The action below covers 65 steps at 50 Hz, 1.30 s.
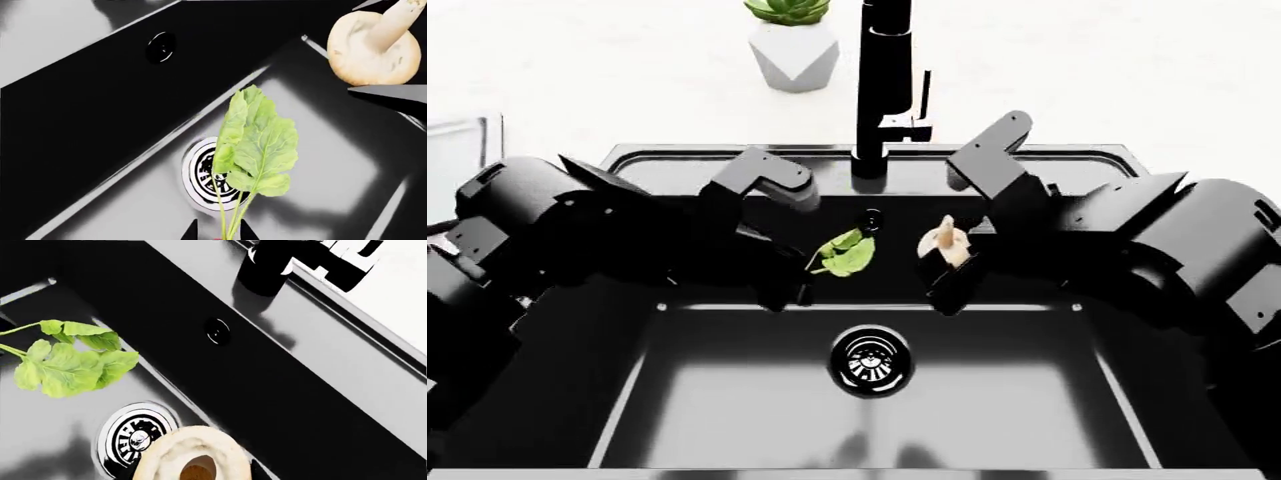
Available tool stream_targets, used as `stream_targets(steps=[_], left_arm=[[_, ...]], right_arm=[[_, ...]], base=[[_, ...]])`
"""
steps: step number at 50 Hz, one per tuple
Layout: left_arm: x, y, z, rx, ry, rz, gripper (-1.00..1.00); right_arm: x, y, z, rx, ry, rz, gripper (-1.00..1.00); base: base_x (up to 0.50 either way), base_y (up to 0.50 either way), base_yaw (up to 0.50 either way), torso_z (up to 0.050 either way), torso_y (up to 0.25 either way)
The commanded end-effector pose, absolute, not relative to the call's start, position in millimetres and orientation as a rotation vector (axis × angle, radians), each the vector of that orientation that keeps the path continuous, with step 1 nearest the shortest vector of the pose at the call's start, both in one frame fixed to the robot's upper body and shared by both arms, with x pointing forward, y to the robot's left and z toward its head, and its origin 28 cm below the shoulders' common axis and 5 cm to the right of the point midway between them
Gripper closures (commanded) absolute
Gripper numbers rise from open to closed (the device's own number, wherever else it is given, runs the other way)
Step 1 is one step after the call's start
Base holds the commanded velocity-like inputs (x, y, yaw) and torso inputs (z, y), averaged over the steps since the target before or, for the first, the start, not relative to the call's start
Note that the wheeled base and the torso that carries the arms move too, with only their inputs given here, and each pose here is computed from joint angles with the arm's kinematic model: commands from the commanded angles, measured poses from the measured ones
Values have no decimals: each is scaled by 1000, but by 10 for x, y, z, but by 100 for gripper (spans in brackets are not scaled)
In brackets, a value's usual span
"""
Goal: Pick up the fruits and vegetables and place them in the sink. Turn on the sink faucet to wash them. Then turn the sink off and put them in the tray.
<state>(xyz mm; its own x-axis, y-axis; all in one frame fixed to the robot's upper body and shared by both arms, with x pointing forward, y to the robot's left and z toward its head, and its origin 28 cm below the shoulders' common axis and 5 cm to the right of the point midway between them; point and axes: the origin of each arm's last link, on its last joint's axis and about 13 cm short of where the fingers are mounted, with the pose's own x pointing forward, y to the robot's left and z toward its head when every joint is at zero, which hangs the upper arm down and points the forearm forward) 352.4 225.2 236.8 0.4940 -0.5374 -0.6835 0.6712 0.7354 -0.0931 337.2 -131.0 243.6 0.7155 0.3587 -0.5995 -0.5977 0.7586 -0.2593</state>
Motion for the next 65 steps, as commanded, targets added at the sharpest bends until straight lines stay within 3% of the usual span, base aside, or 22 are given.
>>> stream_targets(steps=[1, 16, 37, 38, 40, 41, 54, 65], left_arm=[[3559, 2100, 1995, 254, 870, -796, 100], [3528, 2003, 1516, 440, 1079, -843, 100], [3689, 2013, 1137, 438, 1189, -843, 100], [3703, 2011, 1137, 436, 1186, -841, 100], [3727, 2010, 1133, 434, 1181, -834, 100], [3734, 2011, 1129, 435, 1180, -831, -100], [3761, 2028, 1247, 431, 1144, -800, -100], [3670, 2087, 1821, 245, 966, -807, -100]], right_arm=[[3333, -1229, 2065, -585, 674, 627, 100], [3226, -1056, 1581, -735, 826, 769, 100], [3365, -1068, 1231, -735, 924, 800, 100], [3369, -1065, 1225, -735, 926, 802, -100], [3379, -1058, 1216, -734, 929, 802, -100], [3386, -1055, 1215, -733, 930, 801, -100], [3373, -1055, 1369, -729, 902, 797, -100], [3268, -1107, 1876, -652, 804, 792, -100]], base=[[0, 0, 0, 0, 0], [0, 0, 0, 0, 0], [0, 0, 0, 0, 0], [0, 0, 0, 0, 0], [0, 0, 0, 0, 5], [0, 0, 0, 0, 0], [0, 0, 0, 0, 0], [0, 0, 0, 0, 0]])
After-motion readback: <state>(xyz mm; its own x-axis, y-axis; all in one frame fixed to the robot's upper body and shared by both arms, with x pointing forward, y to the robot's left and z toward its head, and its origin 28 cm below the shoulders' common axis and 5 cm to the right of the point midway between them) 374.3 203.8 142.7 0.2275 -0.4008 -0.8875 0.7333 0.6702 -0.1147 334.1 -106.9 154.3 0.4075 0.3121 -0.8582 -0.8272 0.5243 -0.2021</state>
